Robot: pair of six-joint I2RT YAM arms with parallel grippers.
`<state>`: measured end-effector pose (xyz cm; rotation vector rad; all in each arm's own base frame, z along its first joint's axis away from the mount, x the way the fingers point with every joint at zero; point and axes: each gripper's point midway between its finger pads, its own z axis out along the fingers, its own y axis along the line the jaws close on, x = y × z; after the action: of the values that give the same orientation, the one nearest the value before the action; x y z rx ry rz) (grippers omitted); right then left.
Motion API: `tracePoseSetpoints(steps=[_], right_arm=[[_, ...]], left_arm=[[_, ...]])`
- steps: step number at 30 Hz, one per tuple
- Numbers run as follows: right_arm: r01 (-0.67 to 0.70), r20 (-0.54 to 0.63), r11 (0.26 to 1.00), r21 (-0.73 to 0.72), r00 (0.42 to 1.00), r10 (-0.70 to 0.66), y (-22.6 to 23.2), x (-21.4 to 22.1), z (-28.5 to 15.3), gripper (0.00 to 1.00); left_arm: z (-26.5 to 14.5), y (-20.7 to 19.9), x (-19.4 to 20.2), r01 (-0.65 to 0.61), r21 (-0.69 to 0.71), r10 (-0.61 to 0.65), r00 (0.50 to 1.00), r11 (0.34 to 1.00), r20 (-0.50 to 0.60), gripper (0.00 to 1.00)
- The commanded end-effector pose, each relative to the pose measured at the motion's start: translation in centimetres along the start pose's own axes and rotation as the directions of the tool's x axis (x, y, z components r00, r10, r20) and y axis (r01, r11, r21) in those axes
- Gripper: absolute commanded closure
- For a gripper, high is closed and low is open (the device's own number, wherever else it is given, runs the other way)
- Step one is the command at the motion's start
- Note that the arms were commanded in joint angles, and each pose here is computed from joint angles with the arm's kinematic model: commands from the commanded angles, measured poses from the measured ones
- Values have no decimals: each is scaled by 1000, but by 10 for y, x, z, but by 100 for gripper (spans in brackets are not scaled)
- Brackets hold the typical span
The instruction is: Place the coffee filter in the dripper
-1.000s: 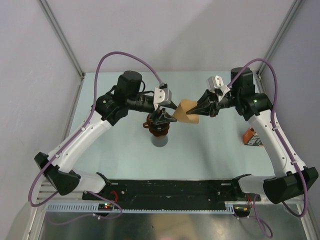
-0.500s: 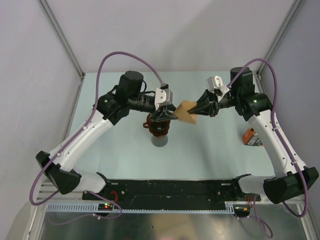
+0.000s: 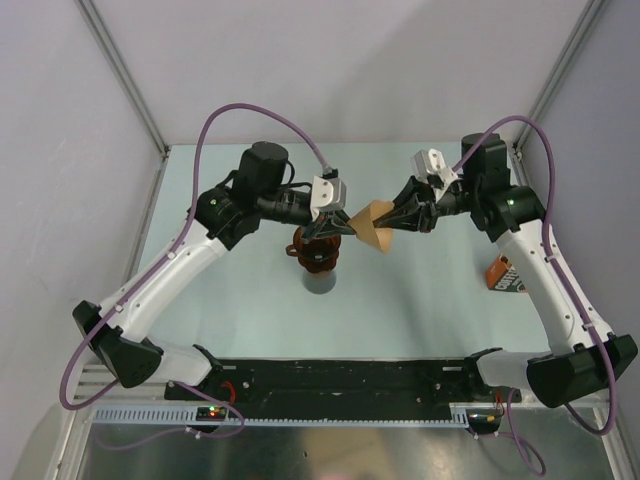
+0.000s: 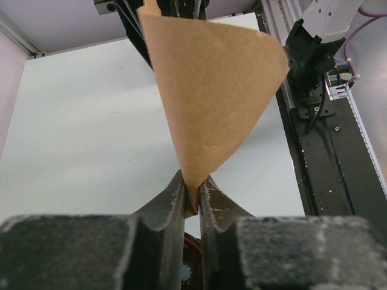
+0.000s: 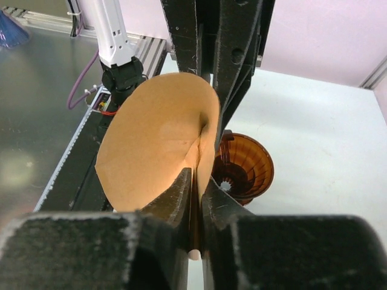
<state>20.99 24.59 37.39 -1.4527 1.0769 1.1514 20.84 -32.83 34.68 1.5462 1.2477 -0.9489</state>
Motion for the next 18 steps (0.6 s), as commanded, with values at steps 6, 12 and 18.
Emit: tracePoseSetpoints(steps=[6, 12, 18], right_arm=[[12, -33, 988, 152, 999, -7, -10, -22, -31, 33], [1, -43, 965, 262, 999, 11, -2, -28, -57, 26], [65, -49, 961, 268, 997, -54, 18, -29, -48, 47]], left_arm=[[-10, 3, -16, -19, -12, 20, 999, 1000, 43, 99], [-17, 16, -25, 39, -28, -38, 997, 999, 64, 100], [-16, 31, -32, 120, -34, -117, 990, 992, 83, 100]])
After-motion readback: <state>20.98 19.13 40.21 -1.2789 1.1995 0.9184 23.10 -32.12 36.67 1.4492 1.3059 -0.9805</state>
